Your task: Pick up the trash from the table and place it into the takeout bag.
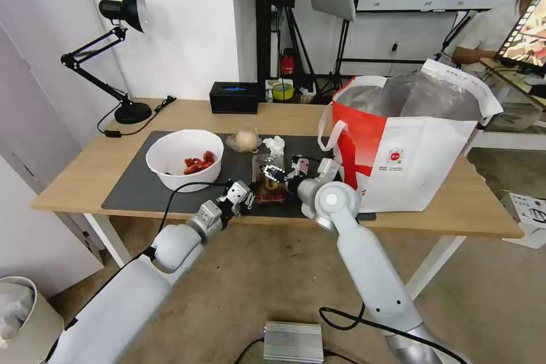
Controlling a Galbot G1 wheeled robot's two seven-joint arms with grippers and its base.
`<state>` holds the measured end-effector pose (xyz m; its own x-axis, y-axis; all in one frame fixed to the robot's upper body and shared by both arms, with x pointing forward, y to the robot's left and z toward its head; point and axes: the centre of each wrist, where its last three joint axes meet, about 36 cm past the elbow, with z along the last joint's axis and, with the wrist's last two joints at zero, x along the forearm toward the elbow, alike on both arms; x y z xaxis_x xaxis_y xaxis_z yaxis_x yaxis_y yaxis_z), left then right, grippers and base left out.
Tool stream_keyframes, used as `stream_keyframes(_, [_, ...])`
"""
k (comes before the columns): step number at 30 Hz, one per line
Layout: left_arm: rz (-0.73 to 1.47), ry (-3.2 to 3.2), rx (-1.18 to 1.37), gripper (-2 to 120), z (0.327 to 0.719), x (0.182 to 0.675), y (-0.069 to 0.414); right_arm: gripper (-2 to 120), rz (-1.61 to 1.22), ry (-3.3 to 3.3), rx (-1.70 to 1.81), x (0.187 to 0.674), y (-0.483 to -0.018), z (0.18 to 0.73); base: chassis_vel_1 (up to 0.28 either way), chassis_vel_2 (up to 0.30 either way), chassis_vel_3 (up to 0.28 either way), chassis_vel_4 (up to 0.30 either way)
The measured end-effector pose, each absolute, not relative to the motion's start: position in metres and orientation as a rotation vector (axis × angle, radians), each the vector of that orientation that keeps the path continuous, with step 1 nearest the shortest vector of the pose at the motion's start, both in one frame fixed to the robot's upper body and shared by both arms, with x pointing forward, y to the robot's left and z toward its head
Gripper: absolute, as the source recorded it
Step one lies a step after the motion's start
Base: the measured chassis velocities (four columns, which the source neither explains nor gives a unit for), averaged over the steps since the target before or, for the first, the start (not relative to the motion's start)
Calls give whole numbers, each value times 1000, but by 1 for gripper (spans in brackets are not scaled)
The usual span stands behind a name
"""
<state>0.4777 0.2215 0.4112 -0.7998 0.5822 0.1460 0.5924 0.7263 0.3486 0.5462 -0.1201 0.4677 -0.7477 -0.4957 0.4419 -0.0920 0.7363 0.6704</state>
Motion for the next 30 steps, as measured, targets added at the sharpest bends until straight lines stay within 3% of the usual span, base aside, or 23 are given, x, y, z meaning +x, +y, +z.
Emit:
stream_keyframes(14, [-588, -2912, -963, 0, 414, 476, 223, 1, -830, -2305, 428, 544, -125, 464, 0, 0, 0, 0])
stream_keyframes(30, [-571, -2951, -898, 0, 424, 450, 253, 0, -871, -2313, 454, 545, -129, 474, 0, 0, 0, 0])
